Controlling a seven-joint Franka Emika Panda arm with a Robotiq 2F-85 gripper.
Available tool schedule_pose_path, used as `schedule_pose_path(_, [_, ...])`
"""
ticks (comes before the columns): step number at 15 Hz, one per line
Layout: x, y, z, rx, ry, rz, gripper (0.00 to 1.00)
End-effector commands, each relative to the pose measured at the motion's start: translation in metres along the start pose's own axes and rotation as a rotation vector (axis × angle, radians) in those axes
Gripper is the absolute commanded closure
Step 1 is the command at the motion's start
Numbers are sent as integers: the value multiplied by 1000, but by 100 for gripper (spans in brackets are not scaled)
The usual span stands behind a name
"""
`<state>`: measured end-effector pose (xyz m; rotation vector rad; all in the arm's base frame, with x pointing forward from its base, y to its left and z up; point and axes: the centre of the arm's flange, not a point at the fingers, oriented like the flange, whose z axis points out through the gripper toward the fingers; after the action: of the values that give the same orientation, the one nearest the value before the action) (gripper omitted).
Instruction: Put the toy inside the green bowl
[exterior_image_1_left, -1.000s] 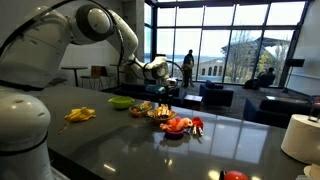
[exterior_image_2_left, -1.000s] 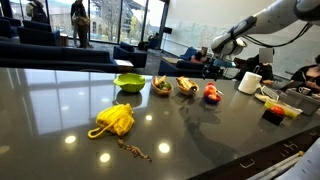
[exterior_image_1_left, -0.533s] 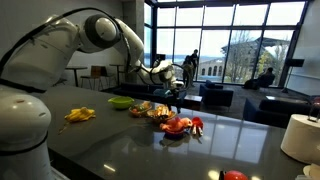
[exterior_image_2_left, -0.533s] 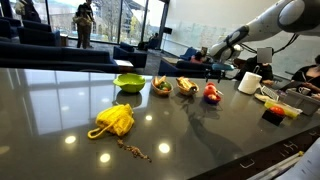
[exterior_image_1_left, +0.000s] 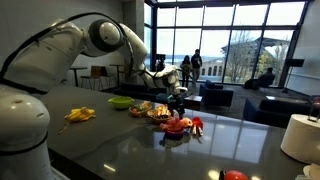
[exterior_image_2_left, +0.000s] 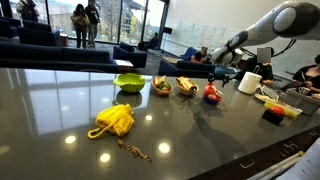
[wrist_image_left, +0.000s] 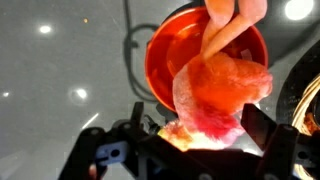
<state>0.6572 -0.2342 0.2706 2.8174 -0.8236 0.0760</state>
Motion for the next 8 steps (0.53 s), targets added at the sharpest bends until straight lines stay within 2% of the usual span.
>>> schedule_pose_path(1, [4,-1,9,49,-47,21,0])
schedule_pose_path(4, [1,-5,16,99,-60,30,0])
schedule_pose_path(8, [-1,-9,29,117,-46,22,0])
